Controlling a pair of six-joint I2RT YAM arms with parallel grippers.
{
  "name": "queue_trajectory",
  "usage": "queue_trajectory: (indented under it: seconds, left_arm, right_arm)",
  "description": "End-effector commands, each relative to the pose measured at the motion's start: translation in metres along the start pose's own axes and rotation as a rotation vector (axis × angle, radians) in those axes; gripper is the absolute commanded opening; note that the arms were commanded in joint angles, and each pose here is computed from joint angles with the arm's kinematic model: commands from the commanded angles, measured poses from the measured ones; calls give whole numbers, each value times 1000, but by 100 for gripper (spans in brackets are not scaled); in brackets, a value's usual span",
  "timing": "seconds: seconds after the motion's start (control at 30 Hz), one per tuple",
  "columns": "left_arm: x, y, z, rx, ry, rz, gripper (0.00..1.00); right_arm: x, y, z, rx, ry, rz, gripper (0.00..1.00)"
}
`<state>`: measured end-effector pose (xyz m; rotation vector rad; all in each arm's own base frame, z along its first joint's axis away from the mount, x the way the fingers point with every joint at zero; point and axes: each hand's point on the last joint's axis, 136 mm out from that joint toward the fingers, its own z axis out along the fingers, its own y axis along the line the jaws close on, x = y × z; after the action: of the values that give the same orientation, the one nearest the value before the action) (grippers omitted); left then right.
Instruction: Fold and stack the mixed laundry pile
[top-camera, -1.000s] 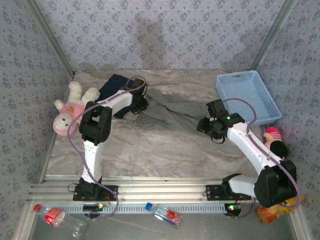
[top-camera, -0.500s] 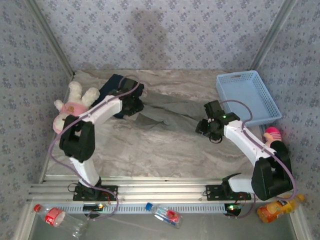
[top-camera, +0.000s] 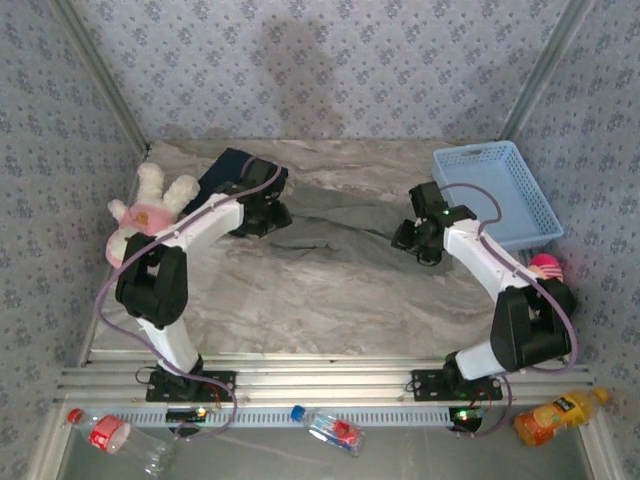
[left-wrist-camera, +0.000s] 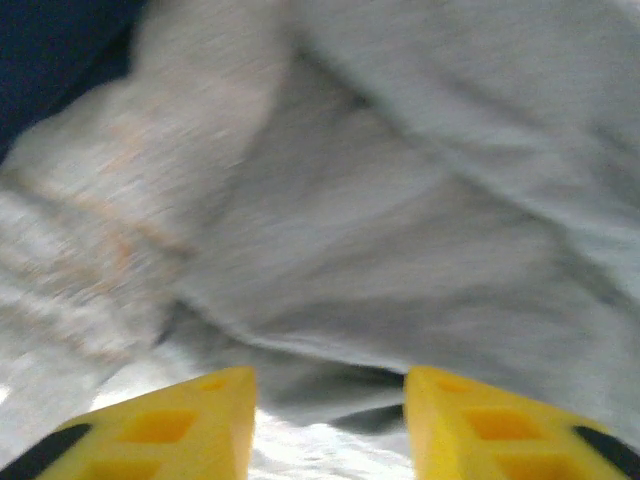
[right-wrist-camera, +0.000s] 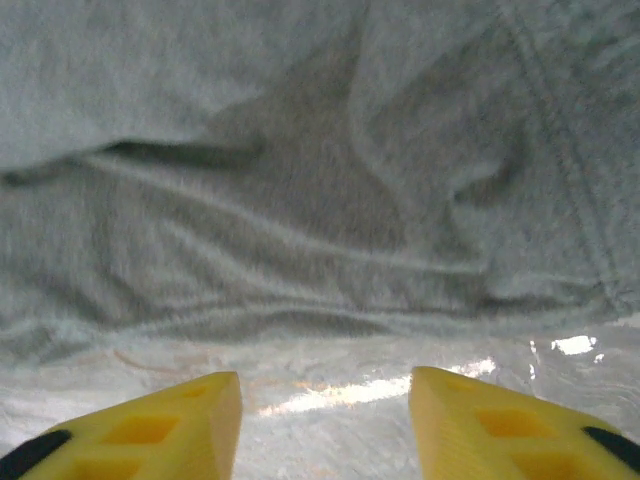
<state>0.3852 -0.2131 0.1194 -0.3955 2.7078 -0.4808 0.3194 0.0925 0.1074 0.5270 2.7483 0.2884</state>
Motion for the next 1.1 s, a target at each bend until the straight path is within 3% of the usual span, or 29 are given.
queue_trajectory:
  seconds: [0.0, 0.1, 0.17, 0.3, 0.5, 0.87, 1.0, 1.07]
  left_arm:
    - [5, -59, 7, 166, 44, 86, 29]
    - [18, -85, 32, 176, 87, 147, 14]
    - [26, -97, 49, 180, 116, 174, 13]
    - [44, -105, 78, 153, 178, 258, 11]
    - [74, -48, 101, -2, 266, 326, 8]
    - [147, 69, 59, -157, 409, 337, 8]
    - [163, 84, 37, -157, 421, 296, 10]
    - [160, 81, 23, -143, 398, 282, 16]
  right_arm:
    - [-16, -8, 12, 38, -3, -17, 36]
    - [-29, -10, 25, 50, 8, -8, 18]
    - [-34, -12, 36, 56, 23, 4, 13]
    - [-35, -17, 55, 73, 70, 33, 11]
    - [-17, -30, 69, 122, 135, 82, 15]
    - [68, -48, 68, 177, 235, 84, 18]
    - [101, -52, 57, 180, 235, 92, 18]
    - [104, -53, 45, 156, 214, 97, 21]
